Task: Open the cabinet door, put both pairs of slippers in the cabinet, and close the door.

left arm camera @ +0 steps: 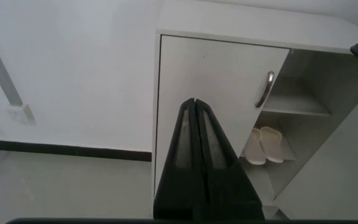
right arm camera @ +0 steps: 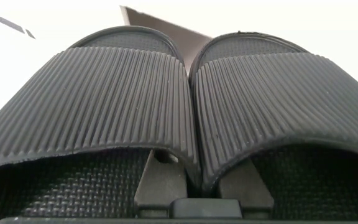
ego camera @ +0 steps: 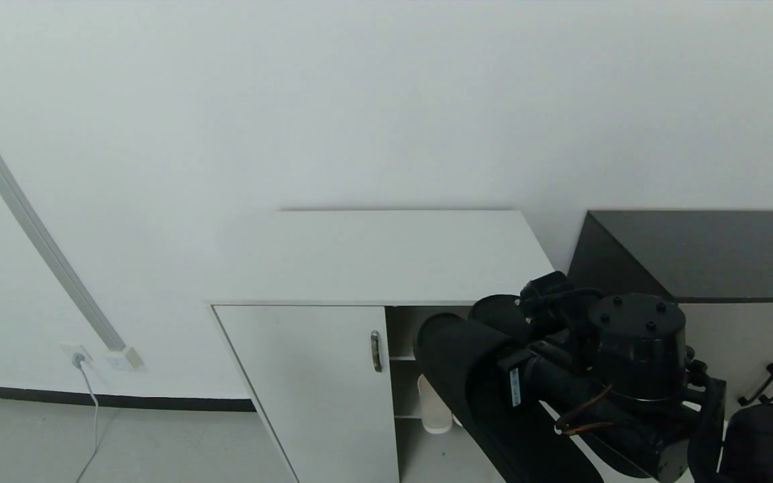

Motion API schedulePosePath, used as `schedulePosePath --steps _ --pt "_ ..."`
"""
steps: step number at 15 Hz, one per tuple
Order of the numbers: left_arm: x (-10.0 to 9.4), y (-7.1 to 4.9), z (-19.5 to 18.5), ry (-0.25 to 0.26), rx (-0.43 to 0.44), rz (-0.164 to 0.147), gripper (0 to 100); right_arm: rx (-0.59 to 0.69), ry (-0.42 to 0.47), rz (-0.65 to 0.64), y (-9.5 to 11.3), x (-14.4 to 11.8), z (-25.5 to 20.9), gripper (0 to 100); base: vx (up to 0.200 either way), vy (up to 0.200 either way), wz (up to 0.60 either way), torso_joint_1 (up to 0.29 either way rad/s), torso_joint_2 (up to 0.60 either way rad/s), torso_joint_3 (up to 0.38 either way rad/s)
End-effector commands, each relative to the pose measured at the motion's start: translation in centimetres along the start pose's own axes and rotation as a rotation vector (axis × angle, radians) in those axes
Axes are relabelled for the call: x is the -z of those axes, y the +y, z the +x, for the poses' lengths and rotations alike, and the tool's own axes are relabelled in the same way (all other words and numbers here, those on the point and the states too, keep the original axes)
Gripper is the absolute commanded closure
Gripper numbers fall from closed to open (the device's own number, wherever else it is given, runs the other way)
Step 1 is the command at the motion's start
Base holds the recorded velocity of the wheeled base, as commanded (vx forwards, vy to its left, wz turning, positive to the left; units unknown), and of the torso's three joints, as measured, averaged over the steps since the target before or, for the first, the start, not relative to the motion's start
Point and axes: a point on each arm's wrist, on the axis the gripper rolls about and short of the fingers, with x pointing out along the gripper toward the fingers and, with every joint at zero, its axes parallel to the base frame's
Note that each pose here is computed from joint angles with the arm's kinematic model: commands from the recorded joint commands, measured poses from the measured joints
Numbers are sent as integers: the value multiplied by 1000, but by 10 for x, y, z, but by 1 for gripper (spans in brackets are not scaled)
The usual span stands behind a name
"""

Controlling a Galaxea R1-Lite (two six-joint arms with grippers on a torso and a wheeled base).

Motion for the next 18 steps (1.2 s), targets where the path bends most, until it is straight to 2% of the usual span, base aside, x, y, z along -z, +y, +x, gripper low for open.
schedulePosePath --steps 1,18 --pt "0 0 0 1 -1 0 100 -1 2 -1 1 1 0 100 0 0 0 -227 515 300" --pt "0 0 0 1 -2 -2 100 -12 12 -15 3 4 -2 100 0 0 0 -195 517 321"
